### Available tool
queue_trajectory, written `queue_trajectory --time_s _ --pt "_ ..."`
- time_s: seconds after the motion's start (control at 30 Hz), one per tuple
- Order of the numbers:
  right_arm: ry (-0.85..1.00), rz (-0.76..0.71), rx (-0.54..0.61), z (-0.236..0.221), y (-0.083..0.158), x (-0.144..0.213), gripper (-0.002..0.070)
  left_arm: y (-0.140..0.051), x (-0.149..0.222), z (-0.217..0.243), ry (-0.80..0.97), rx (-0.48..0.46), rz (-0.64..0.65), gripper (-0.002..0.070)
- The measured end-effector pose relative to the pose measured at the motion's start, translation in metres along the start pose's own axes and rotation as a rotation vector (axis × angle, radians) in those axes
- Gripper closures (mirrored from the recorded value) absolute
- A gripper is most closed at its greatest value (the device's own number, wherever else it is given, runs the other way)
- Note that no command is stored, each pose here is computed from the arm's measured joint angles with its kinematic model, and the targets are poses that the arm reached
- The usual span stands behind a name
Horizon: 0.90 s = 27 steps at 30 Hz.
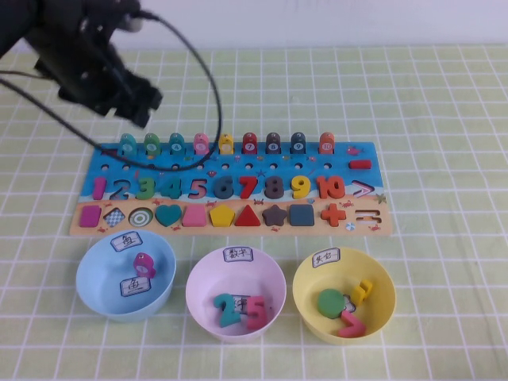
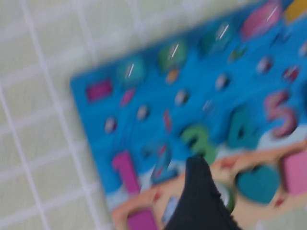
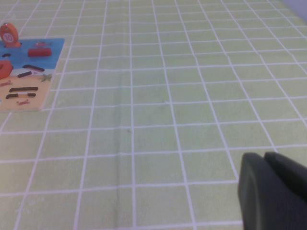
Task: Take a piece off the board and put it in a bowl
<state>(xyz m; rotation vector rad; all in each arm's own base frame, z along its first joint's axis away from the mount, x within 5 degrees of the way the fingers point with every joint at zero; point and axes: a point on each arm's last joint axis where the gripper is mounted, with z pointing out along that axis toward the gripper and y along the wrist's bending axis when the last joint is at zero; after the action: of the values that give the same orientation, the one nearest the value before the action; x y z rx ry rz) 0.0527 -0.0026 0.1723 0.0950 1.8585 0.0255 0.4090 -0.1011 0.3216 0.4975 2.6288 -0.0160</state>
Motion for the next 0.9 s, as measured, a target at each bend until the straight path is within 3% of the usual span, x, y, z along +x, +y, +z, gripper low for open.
queue_trajectory --time_s 0.23,0.57,0.9 --pt "0.0 0.0 0.0 0.0 0.0 0.0 0.0694 -0.022 -0.026 0.009 -0.011 -0.007 0.061 0.0258" --pt "0.0 0.0 0.0 0.0 0.0 0.0 0.0694 -0.019 -0.025 0.037 0.063 -0.049 0.042 0.0258" --pt "0.0 0.0 0.0 0.0 0.0 0.0 0.0694 -0.02 -0.035 0.04 -0.041 -0.045 -0.005 0.0258"
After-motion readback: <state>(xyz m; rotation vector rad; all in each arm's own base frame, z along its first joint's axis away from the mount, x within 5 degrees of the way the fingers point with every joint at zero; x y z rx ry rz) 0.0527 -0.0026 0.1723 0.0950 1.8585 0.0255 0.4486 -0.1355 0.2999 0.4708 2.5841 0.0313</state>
